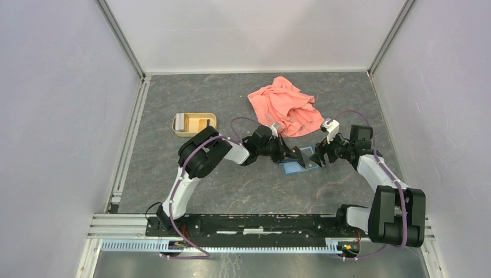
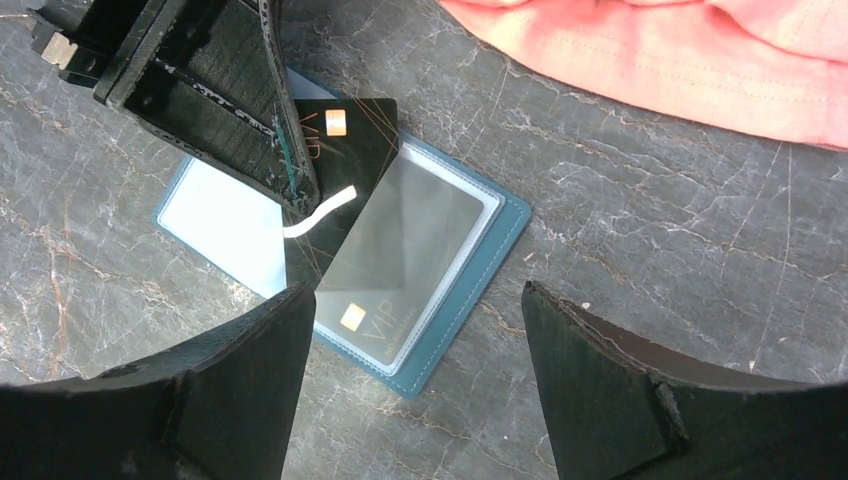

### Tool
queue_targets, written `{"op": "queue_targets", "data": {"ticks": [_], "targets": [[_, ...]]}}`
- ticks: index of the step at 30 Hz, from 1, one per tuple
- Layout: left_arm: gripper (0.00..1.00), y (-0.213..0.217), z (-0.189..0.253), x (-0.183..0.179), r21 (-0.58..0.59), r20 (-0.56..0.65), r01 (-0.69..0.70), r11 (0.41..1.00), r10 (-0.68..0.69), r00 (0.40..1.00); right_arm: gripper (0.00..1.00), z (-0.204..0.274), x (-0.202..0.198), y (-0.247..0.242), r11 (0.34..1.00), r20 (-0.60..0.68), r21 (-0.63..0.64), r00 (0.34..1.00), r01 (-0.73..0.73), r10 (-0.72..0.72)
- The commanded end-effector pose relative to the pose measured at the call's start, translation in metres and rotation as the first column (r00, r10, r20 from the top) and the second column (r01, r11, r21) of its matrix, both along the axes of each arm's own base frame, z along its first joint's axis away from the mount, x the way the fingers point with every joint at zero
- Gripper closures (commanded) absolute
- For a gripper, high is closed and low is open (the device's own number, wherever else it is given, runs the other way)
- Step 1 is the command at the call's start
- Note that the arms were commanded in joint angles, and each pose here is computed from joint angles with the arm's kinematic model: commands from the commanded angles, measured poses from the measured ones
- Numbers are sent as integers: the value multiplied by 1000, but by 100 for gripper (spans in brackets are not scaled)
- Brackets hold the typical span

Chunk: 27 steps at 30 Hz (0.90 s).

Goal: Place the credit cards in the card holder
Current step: Insert the credit card into the card holder.

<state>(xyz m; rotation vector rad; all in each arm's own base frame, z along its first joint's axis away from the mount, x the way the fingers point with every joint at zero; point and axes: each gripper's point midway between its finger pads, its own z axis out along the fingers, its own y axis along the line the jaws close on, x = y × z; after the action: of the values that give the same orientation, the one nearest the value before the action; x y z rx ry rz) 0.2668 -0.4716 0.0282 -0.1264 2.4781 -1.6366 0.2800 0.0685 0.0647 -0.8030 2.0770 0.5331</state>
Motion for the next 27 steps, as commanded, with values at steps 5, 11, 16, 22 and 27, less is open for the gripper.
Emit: {"op": "queue_targets", "data": {"ticks": [5, 11, 16, 22, 27], "targets": [[93, 3, -30, -23, 81, -50, 154, 985, -150, 987, 18, 10, 11, 0, 1000, 20, 27, 1000, -3, 2], [92, -1, -32, -30, 98, -61, 214, 972, -209, 976, 22, 1, 15, -3, 999, -15, 36, 999, 37, -36], [92, -5, -34, -31, 105, -75, 245, 964, -238, 969, 23, -7, 16, -8, 998, -39, 16, 997, 66, -66], [92, -9, -39, -29, 122, -90, 263, 957, -254, 963, 24, -16, 18, -15, 994, -63, -12, 992, 106, -107], [90, -9, -44, -25, 139, -102, 267, 954, -255, 962, 24, -16, 18, -13, 995, -65, -4, 992, 104, -104]]}}
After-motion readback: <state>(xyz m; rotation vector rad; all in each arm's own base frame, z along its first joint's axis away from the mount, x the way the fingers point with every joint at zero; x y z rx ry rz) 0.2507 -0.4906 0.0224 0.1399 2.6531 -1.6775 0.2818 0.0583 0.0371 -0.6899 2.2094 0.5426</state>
